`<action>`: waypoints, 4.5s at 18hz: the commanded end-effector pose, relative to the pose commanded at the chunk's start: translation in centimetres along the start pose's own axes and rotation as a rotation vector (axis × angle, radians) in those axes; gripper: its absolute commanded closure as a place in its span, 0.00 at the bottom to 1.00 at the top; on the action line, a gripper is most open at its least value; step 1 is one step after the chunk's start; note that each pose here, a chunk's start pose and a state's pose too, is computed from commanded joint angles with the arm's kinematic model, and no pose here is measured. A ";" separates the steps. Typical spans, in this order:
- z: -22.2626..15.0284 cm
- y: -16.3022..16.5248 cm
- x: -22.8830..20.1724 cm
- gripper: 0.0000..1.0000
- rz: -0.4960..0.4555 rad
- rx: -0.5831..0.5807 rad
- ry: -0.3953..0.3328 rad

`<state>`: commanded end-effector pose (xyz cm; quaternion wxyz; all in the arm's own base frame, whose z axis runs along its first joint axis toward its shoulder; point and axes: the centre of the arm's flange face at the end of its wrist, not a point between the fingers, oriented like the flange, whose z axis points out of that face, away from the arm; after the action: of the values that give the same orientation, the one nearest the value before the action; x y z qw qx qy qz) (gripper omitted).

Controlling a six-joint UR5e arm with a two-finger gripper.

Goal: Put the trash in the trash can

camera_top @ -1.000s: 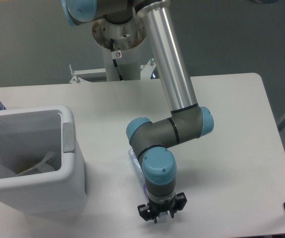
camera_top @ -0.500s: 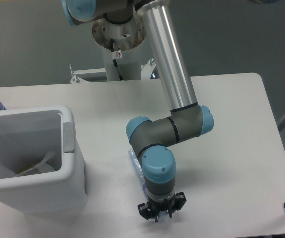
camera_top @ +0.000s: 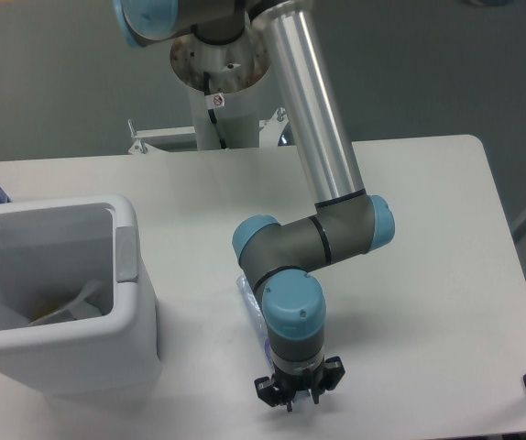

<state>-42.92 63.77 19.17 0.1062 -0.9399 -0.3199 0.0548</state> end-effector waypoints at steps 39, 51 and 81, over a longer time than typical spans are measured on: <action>-7.8 -1.3 -2.6 0.63 -0.025 0.104 -0.006; -20.1 -5.3 -5.9 0.63 -0.146 0.364 0.013; -48.2 0.4 6.4 0.63 -0.086 0.761 0.114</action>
<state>-29.36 59.45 65.67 0.4672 -0.8205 -0.3095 0.1129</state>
